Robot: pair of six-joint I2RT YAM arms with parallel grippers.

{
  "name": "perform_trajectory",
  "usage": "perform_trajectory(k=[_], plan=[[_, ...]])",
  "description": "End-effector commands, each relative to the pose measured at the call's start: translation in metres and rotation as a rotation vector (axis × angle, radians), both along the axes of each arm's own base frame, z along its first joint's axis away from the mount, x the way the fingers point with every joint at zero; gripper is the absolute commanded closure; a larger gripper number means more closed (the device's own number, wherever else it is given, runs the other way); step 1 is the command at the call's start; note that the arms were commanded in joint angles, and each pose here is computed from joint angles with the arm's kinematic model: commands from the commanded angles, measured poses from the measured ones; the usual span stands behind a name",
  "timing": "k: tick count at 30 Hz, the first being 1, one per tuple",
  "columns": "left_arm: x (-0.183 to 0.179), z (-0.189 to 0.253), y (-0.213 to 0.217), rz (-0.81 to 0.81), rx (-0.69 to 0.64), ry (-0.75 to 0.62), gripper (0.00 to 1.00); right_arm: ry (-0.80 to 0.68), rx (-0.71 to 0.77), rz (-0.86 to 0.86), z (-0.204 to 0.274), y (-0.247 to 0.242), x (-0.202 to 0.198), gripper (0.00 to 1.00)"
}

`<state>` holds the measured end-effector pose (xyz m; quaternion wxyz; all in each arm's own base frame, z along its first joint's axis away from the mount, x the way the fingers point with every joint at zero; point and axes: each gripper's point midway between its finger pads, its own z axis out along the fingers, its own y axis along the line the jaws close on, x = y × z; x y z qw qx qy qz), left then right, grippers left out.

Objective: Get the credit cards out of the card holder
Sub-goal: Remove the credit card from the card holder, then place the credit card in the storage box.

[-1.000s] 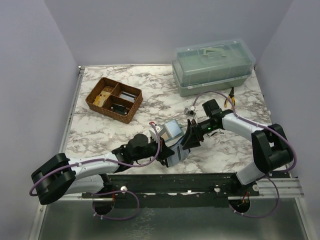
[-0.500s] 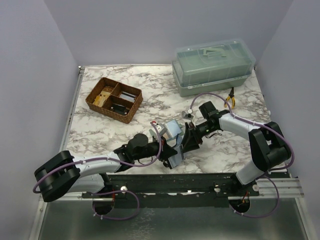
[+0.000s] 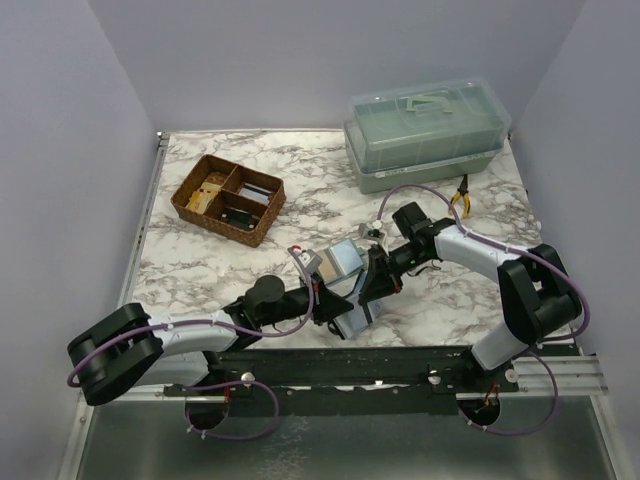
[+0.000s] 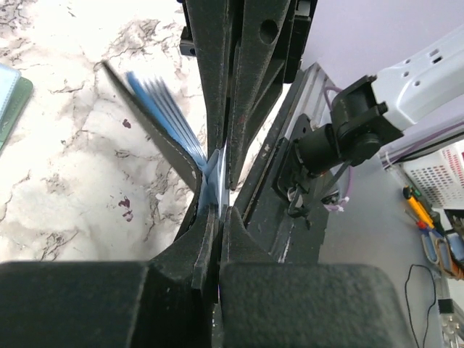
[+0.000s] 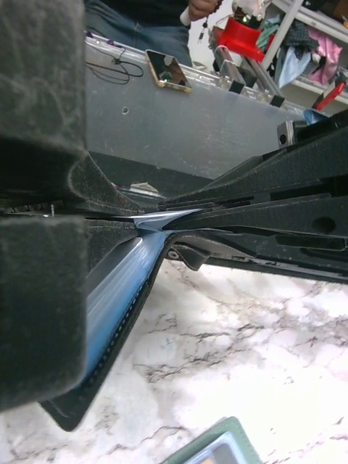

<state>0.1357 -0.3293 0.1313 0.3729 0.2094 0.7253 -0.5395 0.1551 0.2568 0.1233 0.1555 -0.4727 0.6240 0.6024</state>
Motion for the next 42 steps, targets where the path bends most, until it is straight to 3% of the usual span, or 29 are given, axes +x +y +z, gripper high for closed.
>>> perform_trajectory(k=[1, 9, 18, 29, 36, 42], plan=[[-0.004, 0.004, 0.019, 0.043, -0.064, 0.032, 1.0, -0.015, 0.018, 0.011, 0.008, 0.001, 0.001, 1.0], [-0.014, 0.005, 0.037, 0.062, -0.106, 0.054, 1.0, 0.063, 0.038, 0.034, 0.011, 0.002, -0.003, 1.0], [-0.019, 0.01, 0.044, 0.053, -0.115, 0.032, 1.0, 0.035, 0.042, 0.033, 0.015, 0.001, -0.004, 1.0], [-0.007, -0.01, 0.05, 0.15, -0.086, 0.152, 1.0, 0.053, -0.017, -0.002, 0.01, 0.002, 0.007, 1.0], [0.0, 0.028, 0.024, 0.097, -0.134, 0.167, 1.0, -0.002, 0.003, -0.147, 0.038, -0.023, 0.043, 1.0], [0.012, 0.05, -0.017, 0.007, -0.124, 0.182, 1.0, -0.095, -0.012, -0.425, 0.06, -0.07, 0.091, 1.0]])
